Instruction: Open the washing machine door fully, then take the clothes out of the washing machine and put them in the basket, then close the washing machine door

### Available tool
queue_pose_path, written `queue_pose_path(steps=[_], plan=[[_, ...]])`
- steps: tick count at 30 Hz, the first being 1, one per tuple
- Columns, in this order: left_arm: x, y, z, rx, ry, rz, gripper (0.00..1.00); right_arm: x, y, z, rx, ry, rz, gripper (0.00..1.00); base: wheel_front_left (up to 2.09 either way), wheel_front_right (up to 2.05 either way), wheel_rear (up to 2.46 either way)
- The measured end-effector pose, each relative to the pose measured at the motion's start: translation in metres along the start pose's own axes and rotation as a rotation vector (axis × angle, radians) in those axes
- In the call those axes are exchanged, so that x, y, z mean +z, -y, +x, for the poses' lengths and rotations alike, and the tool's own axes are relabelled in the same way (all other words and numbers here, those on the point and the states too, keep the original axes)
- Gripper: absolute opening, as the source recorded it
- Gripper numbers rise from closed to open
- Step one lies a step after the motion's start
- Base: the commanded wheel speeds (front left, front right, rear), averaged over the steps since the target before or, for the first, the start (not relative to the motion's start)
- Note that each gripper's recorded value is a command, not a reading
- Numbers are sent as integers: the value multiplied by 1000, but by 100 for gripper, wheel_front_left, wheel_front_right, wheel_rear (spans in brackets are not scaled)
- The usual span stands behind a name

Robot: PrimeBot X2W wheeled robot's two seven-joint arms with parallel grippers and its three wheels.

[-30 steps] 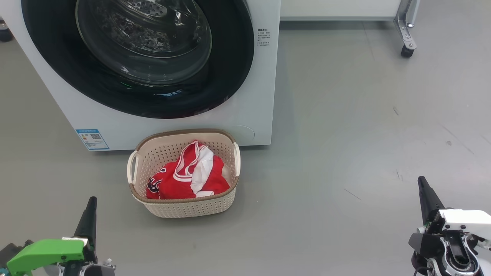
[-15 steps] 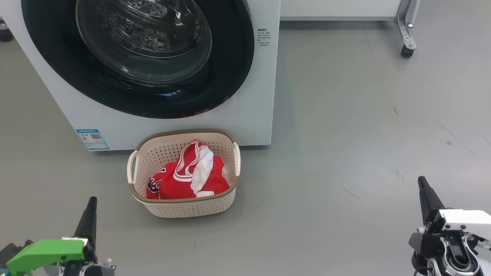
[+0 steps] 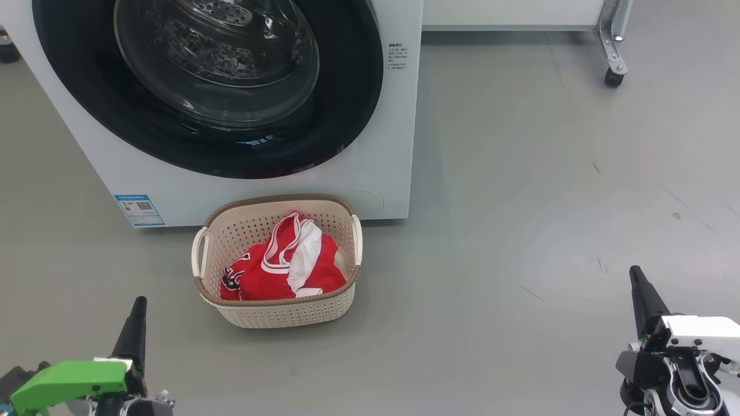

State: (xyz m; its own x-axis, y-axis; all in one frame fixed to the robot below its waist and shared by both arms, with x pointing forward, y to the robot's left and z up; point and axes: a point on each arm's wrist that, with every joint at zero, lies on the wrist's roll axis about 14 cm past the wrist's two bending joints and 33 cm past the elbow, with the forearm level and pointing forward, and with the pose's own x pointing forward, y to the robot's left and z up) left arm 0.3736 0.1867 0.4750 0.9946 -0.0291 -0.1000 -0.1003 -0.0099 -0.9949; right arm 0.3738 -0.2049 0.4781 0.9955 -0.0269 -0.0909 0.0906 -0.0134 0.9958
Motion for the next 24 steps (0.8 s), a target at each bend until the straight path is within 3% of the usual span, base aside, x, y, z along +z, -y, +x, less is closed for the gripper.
queue_pose_path(steps=[24], plan=[[0, 0, 0, 0, 1, -1, 0, 0, 0, 0, 0, 0, 0, 0, 0, 0, 0]])
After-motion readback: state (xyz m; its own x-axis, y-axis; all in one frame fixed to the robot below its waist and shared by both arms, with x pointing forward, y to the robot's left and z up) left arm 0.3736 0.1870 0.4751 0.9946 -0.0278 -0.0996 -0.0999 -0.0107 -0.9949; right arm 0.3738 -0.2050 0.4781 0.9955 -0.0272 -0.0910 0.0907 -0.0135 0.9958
